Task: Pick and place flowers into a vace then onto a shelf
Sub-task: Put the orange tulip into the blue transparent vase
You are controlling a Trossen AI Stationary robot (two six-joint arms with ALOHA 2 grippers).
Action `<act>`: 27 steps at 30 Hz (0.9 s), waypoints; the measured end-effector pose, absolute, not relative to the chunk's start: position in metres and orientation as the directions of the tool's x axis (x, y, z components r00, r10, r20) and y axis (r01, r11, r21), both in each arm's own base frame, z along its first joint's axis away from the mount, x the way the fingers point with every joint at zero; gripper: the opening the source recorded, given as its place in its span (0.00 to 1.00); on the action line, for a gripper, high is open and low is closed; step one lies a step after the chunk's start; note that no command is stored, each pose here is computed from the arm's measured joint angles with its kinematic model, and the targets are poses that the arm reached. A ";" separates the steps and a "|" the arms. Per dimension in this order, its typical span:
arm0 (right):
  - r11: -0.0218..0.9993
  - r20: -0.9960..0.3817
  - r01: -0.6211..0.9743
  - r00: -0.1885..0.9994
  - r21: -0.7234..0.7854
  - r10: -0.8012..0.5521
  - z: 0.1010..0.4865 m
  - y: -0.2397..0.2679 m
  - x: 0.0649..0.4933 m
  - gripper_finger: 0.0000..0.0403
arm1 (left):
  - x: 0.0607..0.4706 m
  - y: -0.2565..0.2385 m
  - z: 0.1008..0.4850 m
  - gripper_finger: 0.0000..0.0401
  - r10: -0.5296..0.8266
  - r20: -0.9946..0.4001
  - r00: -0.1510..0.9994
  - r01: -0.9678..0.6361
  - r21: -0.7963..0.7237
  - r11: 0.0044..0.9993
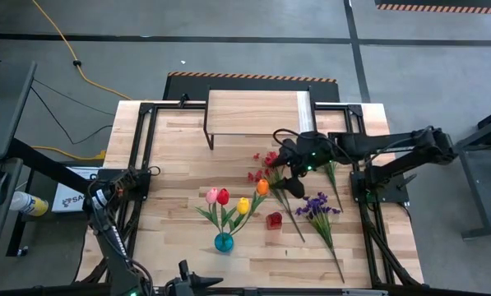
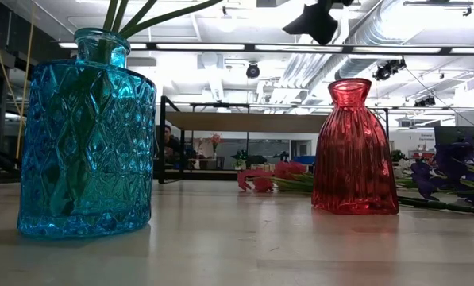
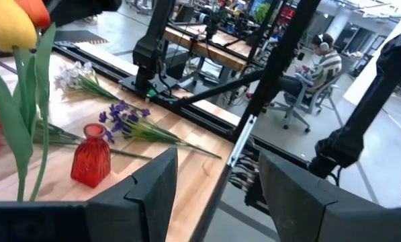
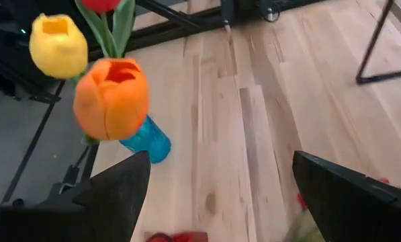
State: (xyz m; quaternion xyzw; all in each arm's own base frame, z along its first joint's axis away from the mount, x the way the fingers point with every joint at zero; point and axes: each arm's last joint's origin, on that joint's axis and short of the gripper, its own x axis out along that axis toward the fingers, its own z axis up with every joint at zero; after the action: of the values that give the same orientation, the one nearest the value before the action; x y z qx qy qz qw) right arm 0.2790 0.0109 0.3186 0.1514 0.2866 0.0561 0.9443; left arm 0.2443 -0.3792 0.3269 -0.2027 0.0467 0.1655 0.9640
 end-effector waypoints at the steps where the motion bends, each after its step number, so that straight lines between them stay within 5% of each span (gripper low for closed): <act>1: 0.946 -0.514 -0.027 0.835 0.322 0.199 0.318 0.012 0.282 0.88 | 0.243 -0.379 0.326 0.60 0.300 -0.158 0.941 -0.338 -0.376 0.863; 27: 0.920 -0.397 -0.148 0.869 0.363 0.296 0.314 0.052 0.305 0.88 | 0.242 -0.376 0.322 0.60 0.287 -0.194 0.938 -0.342 -0.383 0.858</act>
State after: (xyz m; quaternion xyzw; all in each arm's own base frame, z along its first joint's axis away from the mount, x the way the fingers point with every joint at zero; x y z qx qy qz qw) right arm 0.3049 0.0520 0.3139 0.1625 0.2279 0.1166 0.9529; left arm 0.2422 -0.3764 0.3220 -0.2102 0.0649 0.1635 0.9617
